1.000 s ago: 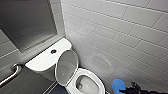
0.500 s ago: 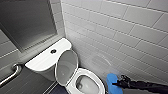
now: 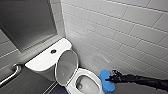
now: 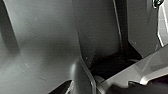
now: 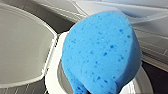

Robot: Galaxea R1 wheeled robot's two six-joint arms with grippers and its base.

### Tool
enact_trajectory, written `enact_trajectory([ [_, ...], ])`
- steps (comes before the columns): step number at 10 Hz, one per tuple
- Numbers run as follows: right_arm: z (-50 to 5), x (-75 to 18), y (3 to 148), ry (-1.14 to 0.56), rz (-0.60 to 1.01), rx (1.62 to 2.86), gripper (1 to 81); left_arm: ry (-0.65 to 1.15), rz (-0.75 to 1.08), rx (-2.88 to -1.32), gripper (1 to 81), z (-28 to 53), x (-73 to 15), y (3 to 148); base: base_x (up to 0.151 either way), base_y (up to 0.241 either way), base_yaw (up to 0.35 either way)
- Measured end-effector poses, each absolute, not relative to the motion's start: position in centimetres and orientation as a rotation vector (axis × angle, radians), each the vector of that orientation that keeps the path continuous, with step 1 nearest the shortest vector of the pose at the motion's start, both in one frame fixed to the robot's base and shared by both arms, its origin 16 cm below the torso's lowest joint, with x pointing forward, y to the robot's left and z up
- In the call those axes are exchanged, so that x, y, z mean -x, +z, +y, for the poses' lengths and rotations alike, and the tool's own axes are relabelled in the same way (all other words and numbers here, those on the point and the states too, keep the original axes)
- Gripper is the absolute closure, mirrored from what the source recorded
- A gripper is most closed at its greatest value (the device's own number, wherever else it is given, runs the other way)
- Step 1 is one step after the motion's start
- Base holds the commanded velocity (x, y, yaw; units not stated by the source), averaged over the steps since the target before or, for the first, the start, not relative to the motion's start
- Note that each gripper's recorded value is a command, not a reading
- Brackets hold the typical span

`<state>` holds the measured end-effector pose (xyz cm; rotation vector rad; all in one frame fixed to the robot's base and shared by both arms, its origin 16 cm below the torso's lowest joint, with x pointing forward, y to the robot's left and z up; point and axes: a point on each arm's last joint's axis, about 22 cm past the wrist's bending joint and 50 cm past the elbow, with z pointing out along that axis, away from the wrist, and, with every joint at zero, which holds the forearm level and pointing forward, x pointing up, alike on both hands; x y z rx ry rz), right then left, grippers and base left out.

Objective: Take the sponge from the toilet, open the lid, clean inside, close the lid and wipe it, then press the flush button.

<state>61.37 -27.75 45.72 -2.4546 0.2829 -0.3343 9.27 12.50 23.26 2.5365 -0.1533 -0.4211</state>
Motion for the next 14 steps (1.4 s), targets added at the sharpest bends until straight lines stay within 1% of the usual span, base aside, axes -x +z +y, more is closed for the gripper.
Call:
enact_trajectory([
  [2, -26.3, -62.6, 44.8, -0.345, 0.259, 2.446, 81.1, -0.397, -0.160, -2.542, 1.0, 12.5, -10.4, 21.7, 0.000, 0.000, 0.000],
  [4, -23.2, -65.2, 44.8, -0.374, 0.199, 2.422, 81.1, -0.378, -0.163, -2.542, 1.0, 12.3, -11.4, 20.4, 0.000, 0.000, 0.000],
  [7, -20.3, -67.1, 43.0, -0.338, 0.157, 2.413, 81.1, -0.453, -0.143, -2.525, 1.0, 12.1, -8.9, 20.1, 0.000, 0.000, 0.000],
  [14, -15.3, -71.1, 42.9, -0.358, 0.102, 2.412, 81.1, -0.499, -0.108, -2.560, 1.0, 15.3, -6.3, 20.4, 0.000, 0.000, 0.000],
])
